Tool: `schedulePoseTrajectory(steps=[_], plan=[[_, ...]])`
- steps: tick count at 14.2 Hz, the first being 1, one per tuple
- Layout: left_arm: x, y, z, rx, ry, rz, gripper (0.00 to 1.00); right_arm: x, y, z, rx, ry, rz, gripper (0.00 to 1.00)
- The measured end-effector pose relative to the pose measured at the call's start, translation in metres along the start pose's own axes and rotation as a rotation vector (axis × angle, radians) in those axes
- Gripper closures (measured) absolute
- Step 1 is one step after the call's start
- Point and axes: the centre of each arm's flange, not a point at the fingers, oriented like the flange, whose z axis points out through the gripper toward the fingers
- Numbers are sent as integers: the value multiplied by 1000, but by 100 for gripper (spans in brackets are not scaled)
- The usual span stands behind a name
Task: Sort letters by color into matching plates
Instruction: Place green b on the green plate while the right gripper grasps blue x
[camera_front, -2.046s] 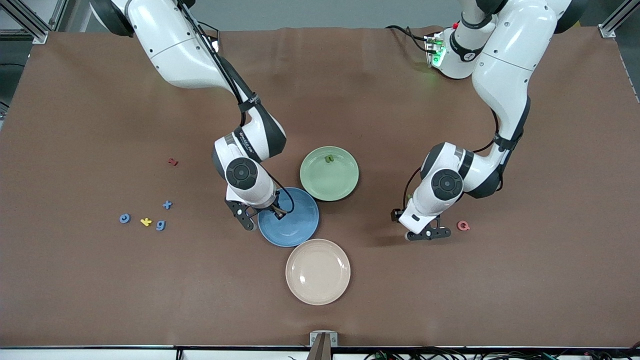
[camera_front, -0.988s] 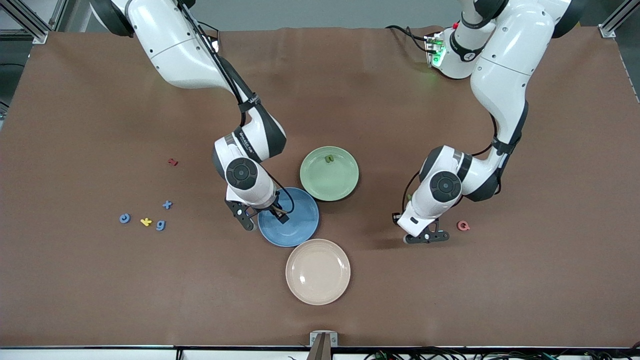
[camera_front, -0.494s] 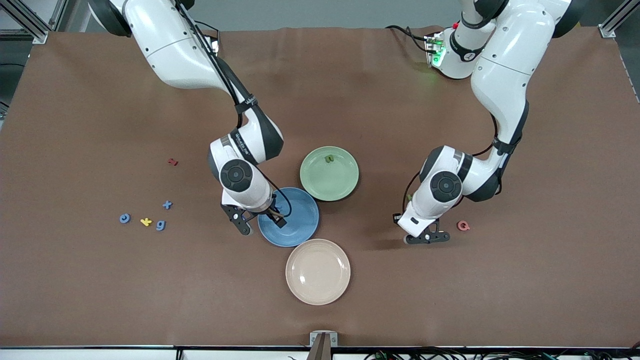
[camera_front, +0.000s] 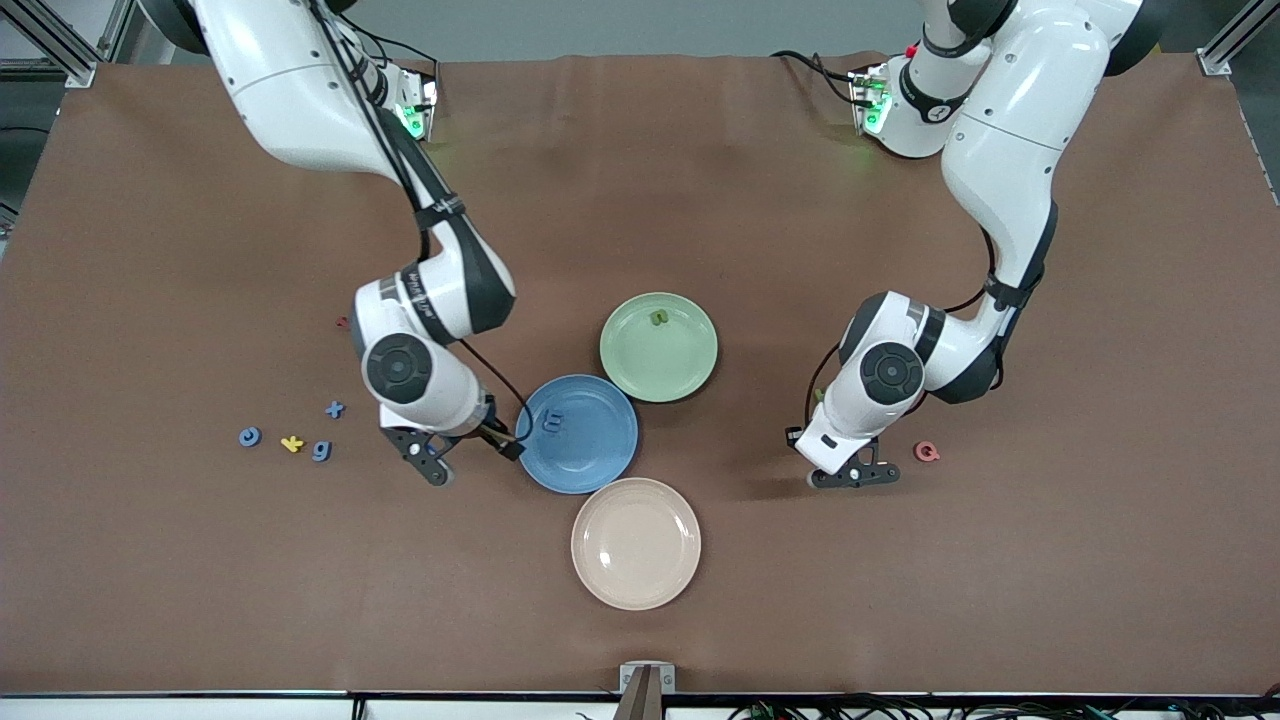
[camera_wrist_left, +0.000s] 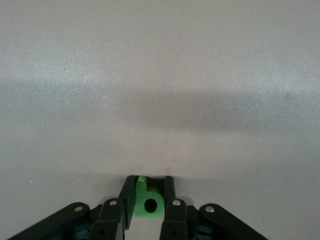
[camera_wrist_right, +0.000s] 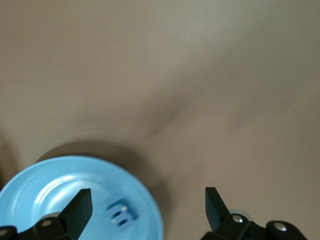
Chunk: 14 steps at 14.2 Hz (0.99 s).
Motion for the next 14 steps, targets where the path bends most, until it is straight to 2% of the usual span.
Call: schedulePoseTrajectory(steps=[4,7,11,14], plan=[[-2,8,-7,9,-24,6,73,42,56,6,-5,-1,-149,0],[-20,36,-33,26,-88,-4,73,64,95,17,4,8,-227,0],[-58,94,-56,10,-130,-19,73,88,140,34,17,32,-244,0],[-92,137,-58,13,-142,-24,73,120,187,52,9,64,-264,1]])
